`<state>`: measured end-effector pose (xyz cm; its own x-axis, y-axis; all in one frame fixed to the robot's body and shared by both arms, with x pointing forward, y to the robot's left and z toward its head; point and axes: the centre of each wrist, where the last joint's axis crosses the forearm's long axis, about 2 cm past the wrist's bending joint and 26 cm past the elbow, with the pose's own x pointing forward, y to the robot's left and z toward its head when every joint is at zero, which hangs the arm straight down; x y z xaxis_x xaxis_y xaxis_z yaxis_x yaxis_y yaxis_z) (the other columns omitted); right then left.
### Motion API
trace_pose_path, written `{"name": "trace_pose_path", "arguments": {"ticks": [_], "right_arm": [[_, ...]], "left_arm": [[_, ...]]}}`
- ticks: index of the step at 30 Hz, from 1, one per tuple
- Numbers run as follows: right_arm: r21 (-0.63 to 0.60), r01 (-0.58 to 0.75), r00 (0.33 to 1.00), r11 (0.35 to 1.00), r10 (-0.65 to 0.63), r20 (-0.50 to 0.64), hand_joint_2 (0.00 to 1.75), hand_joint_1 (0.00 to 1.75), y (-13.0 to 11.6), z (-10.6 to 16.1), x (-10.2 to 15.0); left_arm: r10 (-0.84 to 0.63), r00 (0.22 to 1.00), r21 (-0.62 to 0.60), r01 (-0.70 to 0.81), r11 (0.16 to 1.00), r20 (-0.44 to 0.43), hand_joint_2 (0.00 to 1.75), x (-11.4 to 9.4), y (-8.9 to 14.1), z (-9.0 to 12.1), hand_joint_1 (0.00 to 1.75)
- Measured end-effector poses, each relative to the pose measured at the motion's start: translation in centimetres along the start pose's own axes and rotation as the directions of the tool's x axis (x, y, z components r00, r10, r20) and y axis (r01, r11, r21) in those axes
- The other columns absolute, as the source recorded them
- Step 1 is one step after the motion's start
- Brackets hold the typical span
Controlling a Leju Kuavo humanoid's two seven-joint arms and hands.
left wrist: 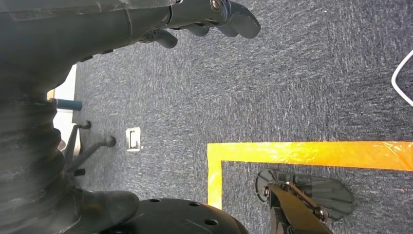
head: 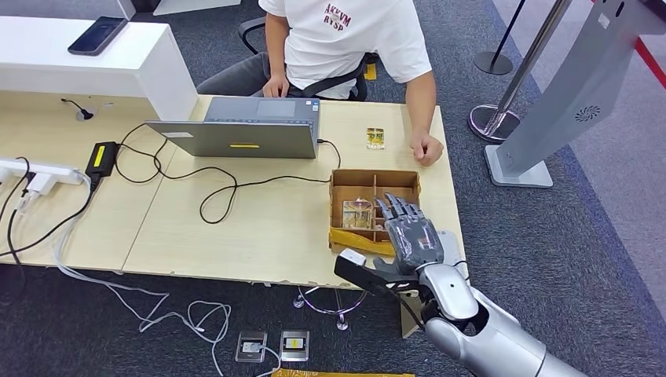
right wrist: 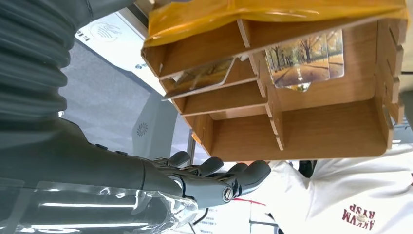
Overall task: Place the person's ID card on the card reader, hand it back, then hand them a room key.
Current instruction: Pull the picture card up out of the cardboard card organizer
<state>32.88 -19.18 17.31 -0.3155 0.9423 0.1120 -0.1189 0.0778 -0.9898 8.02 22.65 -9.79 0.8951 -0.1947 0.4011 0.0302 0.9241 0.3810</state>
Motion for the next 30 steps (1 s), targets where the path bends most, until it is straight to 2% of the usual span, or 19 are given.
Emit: {"name": "trace_pose_path", "arguments": {"ticks": [15,30], "right_arm": [[0.01,0.003,1.0,1.0,-0.003,-0.011,1.75,0.0,0.5,-0.2,-1.1],[0.022,0.011,0.999,1.0,-0.009,-0.052,1.75,0.0,1.0,-2.9,-2.3]], "left_arm": [[0.002,1.0,0.0,-0.002,1.0,0.002,1.75,0.1,0.0,0.0,0.0],[0.012,1.0,-0.002,-0.012,1.0,0.0,1.75,0.4,-0.1,0.0,0.0]]}}
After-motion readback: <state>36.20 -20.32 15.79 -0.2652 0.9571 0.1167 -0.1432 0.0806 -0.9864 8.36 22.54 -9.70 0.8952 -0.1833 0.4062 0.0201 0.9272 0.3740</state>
